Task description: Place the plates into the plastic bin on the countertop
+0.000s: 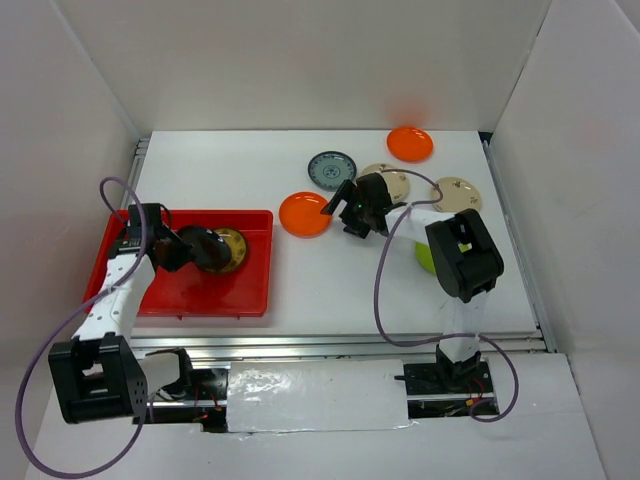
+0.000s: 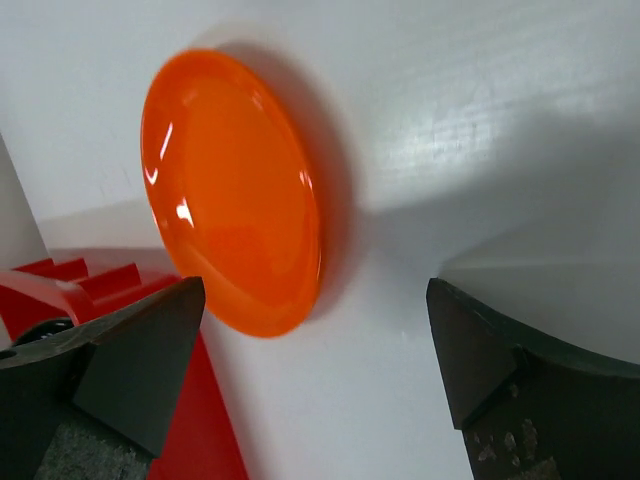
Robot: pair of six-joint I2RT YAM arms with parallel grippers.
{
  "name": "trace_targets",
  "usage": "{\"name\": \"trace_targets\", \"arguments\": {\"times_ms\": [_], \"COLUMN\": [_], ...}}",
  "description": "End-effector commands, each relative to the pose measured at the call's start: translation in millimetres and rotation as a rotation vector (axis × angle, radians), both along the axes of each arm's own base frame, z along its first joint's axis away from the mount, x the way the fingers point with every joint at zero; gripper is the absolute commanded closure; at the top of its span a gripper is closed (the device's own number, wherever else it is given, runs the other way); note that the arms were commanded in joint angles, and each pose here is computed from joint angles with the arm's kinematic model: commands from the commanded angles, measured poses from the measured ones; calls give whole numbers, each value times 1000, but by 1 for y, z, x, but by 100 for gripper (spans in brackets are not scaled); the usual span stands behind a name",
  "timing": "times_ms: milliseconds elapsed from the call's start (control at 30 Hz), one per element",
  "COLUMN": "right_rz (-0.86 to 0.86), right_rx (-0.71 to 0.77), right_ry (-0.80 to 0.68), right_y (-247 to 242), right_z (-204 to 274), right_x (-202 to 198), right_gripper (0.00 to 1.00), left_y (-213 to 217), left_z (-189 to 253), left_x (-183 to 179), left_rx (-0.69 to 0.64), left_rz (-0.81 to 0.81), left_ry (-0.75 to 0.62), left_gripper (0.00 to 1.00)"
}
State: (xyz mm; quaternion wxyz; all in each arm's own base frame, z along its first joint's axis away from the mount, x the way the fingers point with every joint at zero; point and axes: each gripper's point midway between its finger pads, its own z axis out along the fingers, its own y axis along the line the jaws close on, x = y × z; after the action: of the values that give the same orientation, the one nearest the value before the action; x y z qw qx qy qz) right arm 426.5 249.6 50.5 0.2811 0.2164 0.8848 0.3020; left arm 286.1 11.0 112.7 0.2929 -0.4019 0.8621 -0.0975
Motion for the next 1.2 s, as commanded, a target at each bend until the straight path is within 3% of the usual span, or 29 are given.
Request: {"name": "trace_targets", "arguments": {"times_ms": [0, 233, 300, 333, 367, 400, 500, 600, 700, 733, 833, 1000, 1033, 1133, 1167], "right_rz": [-3, -25, -33, -29, -29, -30, -28, -7, 8, 6, 11, 49, 37, -6, -39], "right_rx": [3, -20, -28, -25, -24, -23, -36, -30, -13, -13, 10, 61, 75, 90, 96], "right_ry": [-6, 23, 30, 30, 34, 28, 73, 89, 110, 115, 113, 124, 126, 139, 80], "right_y": [1, -3, -4, -3, -3, -2, -1, 8, 13, 13, 17, 28, 28, 19, 16], "right_z": [-2, -9, -12, -11, -12, -10, -15, -16, -20, -22, -18, -19, -18, -18, -9], "right_x": [17, 17, 18, 18, 18, 21, 16, 18, 18, 17, 16, 14, 16, 4, 11], "right_gripper": [0, 0, 0, 0, 0, 0, 1, 8, 25, 36, 55, 69, 97, 100, 100], "left_y": [-4, -16, -16, -16, -17, -13, -4, 2, 4, 3, 3, -8, -11, -32, -37], "left_z": [-6, -37, -40, -42, -45, -47, -46, -31, -12, -7, 6, 41, 53, 81, 86], "left_x": [16, 24, 24, 25, 22, 20, 10, 1, -3, -7, -14, -18, -18, -15, -14], "left_rx": [-51, -115, -118, -118, -121, -97, -57, -19, 5, 9, 21, 49, 64, 65, 64], "left_rz": [-64, -106, -104, -105, -100, -83, -47, -22, -25, -33, -47, -117, -150, -266, -294], "left_ry": [-62, -36, -26, -24, -2, 14, 56, 58, 34, 35, 34, -95, -145, -224, -240], "left_gripper": [100, 98, 83, 70, 47, 1, 1, 1, 1, 1, 1, 1, 1, 1, 1]}}
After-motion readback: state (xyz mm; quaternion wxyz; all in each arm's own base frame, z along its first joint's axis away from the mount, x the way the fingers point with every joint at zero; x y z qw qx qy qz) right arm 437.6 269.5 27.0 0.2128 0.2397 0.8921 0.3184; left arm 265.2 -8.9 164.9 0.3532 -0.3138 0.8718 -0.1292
